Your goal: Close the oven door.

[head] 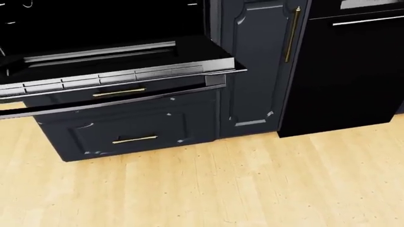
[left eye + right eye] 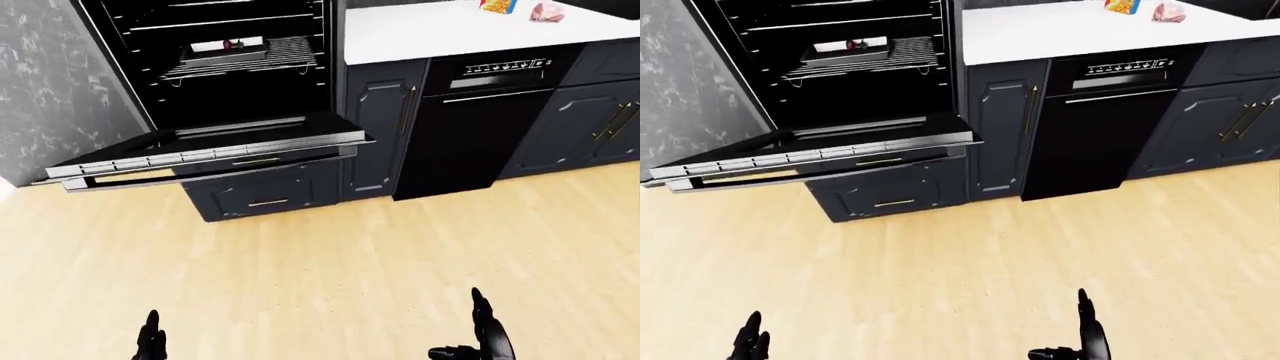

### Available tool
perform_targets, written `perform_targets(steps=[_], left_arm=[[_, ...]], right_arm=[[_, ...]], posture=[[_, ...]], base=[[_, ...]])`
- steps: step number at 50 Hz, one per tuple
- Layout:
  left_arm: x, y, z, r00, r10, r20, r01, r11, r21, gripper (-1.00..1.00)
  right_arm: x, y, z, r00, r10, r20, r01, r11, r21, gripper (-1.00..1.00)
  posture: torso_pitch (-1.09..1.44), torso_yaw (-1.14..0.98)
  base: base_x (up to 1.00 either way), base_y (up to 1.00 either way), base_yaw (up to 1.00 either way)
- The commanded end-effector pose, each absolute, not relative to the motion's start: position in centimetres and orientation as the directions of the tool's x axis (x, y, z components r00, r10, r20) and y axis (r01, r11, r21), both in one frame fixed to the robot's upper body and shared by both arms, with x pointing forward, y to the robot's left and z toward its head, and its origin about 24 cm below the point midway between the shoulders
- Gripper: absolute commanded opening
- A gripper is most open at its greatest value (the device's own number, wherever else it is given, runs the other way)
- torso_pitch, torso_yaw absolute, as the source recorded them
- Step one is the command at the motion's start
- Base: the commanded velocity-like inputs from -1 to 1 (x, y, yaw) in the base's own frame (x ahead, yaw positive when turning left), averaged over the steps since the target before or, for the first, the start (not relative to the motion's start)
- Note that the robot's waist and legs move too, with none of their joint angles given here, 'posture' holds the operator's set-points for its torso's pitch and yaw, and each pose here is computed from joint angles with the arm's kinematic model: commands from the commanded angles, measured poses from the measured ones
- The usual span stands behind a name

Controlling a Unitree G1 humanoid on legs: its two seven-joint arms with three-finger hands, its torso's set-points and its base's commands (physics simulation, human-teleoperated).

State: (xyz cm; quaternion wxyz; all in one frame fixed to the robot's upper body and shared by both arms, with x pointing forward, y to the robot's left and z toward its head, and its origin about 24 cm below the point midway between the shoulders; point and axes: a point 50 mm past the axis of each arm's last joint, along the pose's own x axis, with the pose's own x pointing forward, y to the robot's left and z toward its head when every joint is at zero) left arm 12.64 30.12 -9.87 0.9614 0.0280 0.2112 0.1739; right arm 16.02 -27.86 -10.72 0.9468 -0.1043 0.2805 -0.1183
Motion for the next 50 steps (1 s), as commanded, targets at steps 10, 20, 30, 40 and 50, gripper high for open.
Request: perform_targets(steps=[10,20,30,40,50], left_arm=[[13.86,30.0,-9.12,0.881,0.333,-0.336,-0.301,0.942,0.146,1.0],[13.61,30.21,-9.13,0.88,0.331,-0.341,-0.301,0.944,0.139,1.0],[14.05,30.27,-8.99,0.882,0.331,-0.335,-0.306,0.944,0.127,1.0],[13.99,30.27,-9.0,0.881,0.335,-0.334,-0.309,0.942,0.13,1.0],[13.9,30.39,-8.98,0.879,0.338,-0.335,-0.311,0.941,0.133,1.0]], right_arm=[[17.29,-29.47,-9.3,0.838,-0.325,-0.439,0.212,0.934,-0.286,1.0],[16.92,-29.23,-9.52,0.836,-0.328,-0.44,0.215,0.933,-0.287,1.0],[16.83,-29.25,-9.57,0.832,-0.337,-0.441,0.22,0.93,-0.294,1.0],[16.85,-29.19,-9.58,0.833,-0.335,-0.441,0.219,0.931,-0.293,1.0],[16.59,-29.21,-9.69,0.83,-0.334,-0.447,0.214,0.93,-0.298,1.0]], posture=[[0.0,0.0],[0.0,0.0],[0.0,0.0],[0.0,0.0],[0.0,0.0]], base=[[0.0,0.32,0.0],[0.0,0.33,0.0],[0.0,0.34,0.0],[0.0,0.37,0.0],[0.0,0.37,0.0]])
